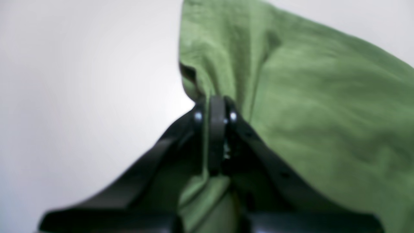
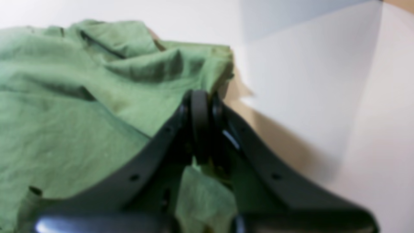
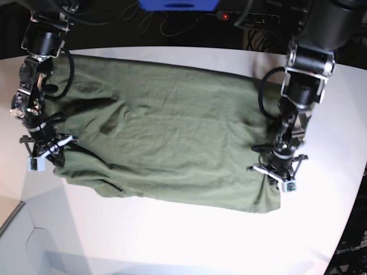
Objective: Layout the t-shirt on the table in an organized manner, then fold the t-shirt properly
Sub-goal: 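Hold the hem corners with both grippers and drag them toward the collar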
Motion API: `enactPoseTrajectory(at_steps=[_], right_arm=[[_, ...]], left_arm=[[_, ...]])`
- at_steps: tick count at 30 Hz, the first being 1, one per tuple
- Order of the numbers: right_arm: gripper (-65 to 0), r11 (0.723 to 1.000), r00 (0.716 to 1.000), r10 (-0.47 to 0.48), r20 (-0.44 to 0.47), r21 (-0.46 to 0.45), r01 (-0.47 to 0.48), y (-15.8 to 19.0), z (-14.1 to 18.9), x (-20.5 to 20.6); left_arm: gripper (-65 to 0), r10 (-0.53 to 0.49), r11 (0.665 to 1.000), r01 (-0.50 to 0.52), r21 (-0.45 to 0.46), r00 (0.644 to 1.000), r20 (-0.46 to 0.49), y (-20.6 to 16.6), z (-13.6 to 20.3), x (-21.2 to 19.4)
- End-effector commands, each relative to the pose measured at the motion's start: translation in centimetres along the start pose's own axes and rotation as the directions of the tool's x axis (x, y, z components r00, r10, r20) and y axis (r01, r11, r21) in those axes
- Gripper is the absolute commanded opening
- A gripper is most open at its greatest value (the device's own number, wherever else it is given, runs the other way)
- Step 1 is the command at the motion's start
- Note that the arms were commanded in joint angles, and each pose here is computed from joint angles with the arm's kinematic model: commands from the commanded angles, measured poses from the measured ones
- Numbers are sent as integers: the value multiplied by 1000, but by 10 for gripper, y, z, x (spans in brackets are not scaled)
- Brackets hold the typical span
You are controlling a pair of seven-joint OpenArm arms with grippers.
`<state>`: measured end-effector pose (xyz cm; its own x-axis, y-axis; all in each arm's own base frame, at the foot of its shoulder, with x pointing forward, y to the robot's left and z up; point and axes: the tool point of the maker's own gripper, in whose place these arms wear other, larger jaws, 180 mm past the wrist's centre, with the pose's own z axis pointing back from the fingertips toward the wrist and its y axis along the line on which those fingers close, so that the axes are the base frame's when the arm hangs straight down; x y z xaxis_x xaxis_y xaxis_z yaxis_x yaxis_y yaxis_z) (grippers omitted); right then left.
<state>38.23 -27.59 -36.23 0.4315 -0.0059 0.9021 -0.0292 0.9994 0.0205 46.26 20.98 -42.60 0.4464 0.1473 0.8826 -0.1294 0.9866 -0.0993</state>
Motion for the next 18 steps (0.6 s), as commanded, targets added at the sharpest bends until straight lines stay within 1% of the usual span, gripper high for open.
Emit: enactPoseTrajectory(at_steps=[1,3,5,8,10,12,18], right_arm=[[-647,1000,995,22,97,-5,-22,-6,2,34],[-648,999,993,34,117,-6,-34,-4,5,42],[-648,999,991,43,125,-8,-42,-4,7,46],[-648,999,991,53,126,-7,-53,-2,13,44],[-648,998,989,60,133,-6,-60,0,16,45],[-648,997,988,71,137,-5,-71,2,21,45],[-649,994,984,106,143,-1,-107,8,37,42]], left_arm=[[-647,1,1000,0,-18,998,56,-5,0,22],[-647,-4,999,7,-34,996,94,-6,8,30],[-647,12,999,-7,-41,992,122,-6,15,36],[-647,65,998,-63,-20,992,113,8,24,38],[-647,110,994,-110,-7,986,124,19,31,48],[-647,135,991,-136,-1,982,135,26,39,55],[-647,154,988,-155,-5,976,157,32,52,73]])
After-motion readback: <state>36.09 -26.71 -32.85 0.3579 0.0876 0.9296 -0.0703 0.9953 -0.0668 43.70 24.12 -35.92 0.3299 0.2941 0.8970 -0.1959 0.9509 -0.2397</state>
